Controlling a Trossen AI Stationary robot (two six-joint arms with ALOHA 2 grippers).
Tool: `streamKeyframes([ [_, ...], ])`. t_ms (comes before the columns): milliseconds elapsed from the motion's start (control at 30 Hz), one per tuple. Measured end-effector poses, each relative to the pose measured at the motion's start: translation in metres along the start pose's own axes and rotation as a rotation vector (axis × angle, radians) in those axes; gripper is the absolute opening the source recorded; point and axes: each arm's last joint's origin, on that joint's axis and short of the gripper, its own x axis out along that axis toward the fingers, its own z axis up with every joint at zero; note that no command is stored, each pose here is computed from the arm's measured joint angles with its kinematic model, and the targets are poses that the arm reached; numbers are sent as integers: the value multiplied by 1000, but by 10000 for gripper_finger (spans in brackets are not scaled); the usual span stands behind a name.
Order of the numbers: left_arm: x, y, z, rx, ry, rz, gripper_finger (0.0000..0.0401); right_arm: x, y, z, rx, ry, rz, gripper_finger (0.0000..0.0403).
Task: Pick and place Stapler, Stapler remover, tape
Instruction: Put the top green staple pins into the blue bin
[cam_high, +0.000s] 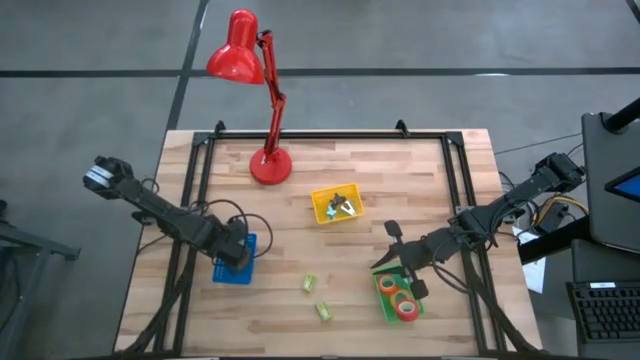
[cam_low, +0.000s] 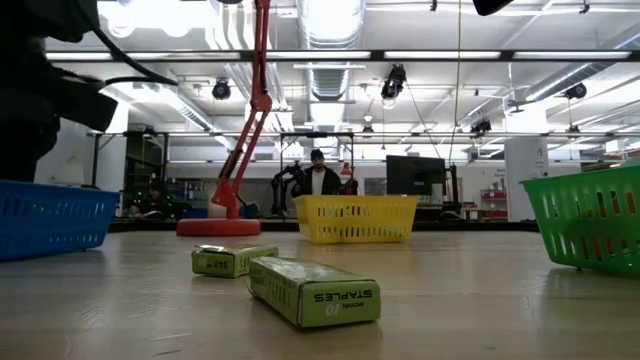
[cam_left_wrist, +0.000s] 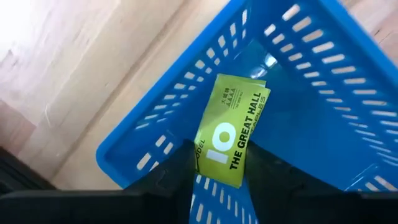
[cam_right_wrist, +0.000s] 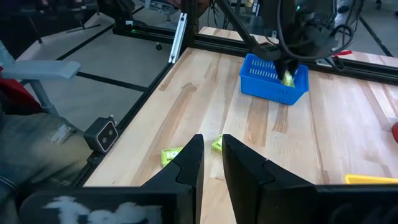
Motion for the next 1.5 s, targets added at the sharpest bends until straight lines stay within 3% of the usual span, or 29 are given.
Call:
streamKeyframes([
  [333, -14, -9, 7, -10, -73, -34, 208, 0, 0, 0, 0, 0, 0, 52],
  [567, -31, -18, 13, -4, -96, -95, 220, 0, 0, 0, 0, -1, 0, 52],
  [733, -50, -35, 27, -13, -302, -214, 218, 0, 0, 0, 0, -1, 0, 52],
  [900, -59, -63, 43, 7, -545, -428, 218, 0, 0, 0, 0, 0, 0, 52],
  [1033, -50, -87, 51, 2, -599, -522, 218, 0, 0, 0, 1, -1, -1, 52],
  [1333, -8, -135, 65, 9, -458, -456, 218, 0, 0, 0, 0, 0, 0, 52],
  [1500, 5, -152, 76, 2, -389, -346, 218, 0, 0, 0, -4, 0, 0, 52],
])
